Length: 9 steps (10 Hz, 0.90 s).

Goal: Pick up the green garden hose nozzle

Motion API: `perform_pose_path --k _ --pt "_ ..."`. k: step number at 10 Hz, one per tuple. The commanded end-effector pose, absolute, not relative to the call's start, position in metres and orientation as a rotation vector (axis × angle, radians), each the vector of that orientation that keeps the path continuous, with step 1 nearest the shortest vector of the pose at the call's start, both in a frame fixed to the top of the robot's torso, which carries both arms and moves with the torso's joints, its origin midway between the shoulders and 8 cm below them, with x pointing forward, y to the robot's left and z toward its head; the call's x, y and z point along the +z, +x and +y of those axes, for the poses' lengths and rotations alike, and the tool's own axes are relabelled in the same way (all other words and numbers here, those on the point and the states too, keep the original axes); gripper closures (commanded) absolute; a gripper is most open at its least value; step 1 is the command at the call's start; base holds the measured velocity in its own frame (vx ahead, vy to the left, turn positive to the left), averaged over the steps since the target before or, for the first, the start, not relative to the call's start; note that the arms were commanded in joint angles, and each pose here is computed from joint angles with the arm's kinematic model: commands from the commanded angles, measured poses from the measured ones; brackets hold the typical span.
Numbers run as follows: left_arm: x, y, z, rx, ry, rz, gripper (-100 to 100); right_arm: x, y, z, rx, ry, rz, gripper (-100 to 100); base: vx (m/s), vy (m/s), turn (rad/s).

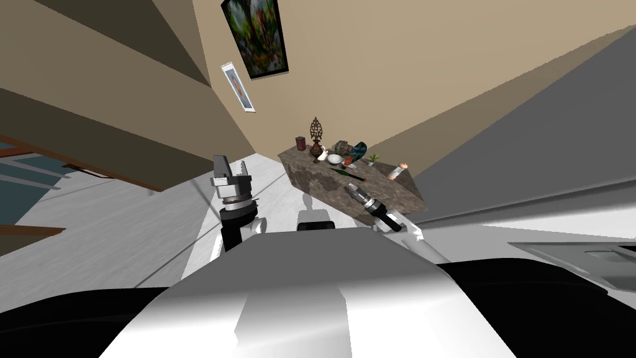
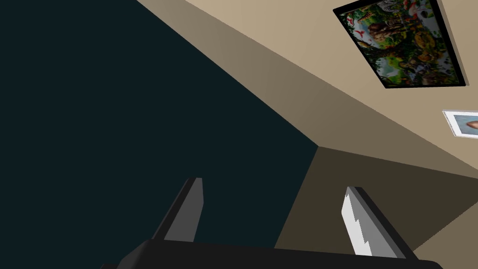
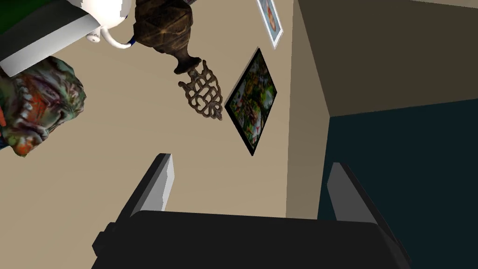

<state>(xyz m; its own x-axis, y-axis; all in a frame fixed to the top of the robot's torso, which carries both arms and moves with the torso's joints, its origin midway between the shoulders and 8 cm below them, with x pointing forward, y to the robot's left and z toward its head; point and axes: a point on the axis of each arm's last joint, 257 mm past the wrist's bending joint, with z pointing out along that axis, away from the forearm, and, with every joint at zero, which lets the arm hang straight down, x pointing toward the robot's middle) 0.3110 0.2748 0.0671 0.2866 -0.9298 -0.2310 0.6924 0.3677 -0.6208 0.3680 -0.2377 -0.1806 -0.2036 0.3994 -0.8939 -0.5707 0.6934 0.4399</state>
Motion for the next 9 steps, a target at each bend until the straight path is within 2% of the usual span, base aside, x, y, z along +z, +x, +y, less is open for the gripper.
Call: perform_pose_path --k 1,9 --pt "0.067 0.311 0.275 -1.133 -0.446 0.624 0 -0.205 0.365 -0.246 0.827 -0.229 1.61 -100 0.095 0.113 0.073" --pt "0.067 0.311 0.275 -1.133 -0.446 0.624 0 -0.292 0.347 -0.33 0.533 -0.557 1.895 -100 0.083 0.086 0.046"
